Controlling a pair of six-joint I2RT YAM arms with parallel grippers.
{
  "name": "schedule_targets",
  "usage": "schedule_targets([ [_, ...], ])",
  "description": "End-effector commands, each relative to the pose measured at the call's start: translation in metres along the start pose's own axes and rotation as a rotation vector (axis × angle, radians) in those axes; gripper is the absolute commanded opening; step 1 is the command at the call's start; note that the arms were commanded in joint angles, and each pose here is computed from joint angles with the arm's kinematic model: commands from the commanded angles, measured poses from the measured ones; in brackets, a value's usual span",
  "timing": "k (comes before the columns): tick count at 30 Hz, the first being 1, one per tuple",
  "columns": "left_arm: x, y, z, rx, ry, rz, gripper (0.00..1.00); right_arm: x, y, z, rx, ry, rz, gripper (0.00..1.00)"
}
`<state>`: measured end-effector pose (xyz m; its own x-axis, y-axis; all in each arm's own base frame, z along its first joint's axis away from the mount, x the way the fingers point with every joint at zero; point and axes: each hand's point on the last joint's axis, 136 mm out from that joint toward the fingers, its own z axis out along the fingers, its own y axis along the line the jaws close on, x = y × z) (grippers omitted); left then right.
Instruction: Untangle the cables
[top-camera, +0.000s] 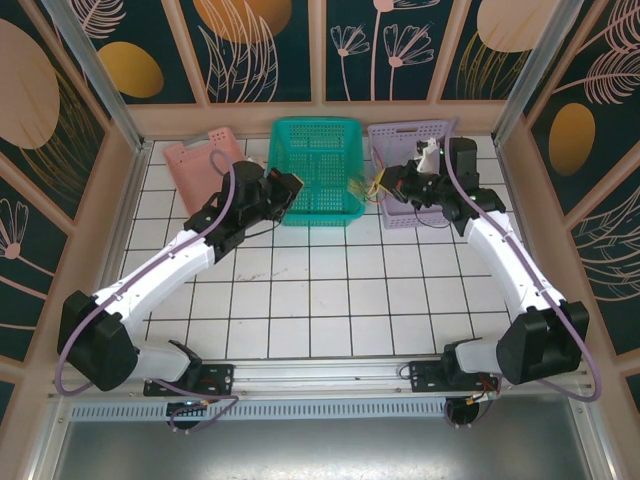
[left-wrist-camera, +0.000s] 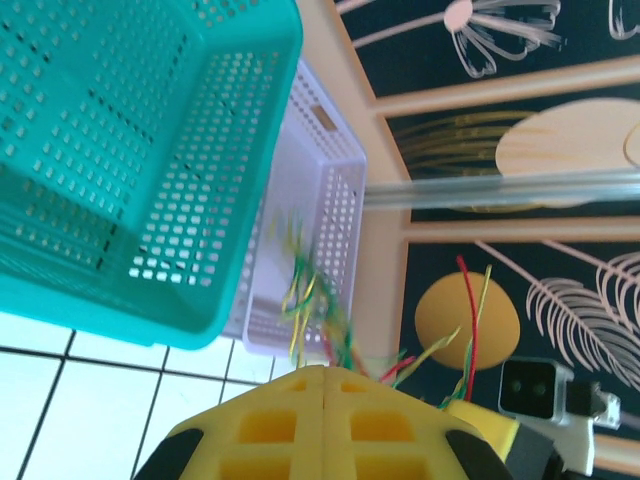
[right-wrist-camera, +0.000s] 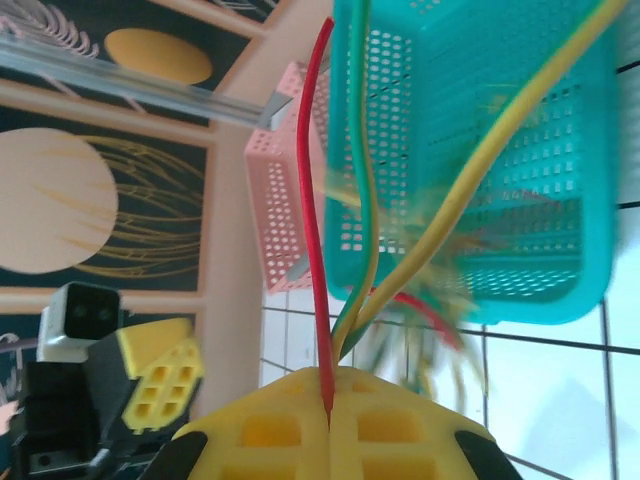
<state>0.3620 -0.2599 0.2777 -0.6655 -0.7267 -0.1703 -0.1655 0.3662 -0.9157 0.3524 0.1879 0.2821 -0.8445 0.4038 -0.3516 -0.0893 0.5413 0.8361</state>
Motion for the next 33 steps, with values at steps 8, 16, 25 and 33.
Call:
schedule_targets([
  [8,-0.001,0.007,-0.002,-0.026,-0.001,-0.021,0.03,0.030,0.002,0.006,0.014,0.106,-0.136,0.00],
  [16,0.027,0.036,0.004,-0.136,0.138,-0.196,0.61,0.096,0.044,0.034,-0.148,0.342,-0.293,0.00],
  [25,0.021,0.086,-0.032,-0.354,0.019,-0.369,0.68,0.139,0.066,0.054,-0.225,0.474,-0.352,0.00],
  [33,0.032,0.168,-0.054,-0.518,-0.044,-0.462,0.69,0.182,-0.031,0.092,-0.087,0.606,-0.336,0.00],
])
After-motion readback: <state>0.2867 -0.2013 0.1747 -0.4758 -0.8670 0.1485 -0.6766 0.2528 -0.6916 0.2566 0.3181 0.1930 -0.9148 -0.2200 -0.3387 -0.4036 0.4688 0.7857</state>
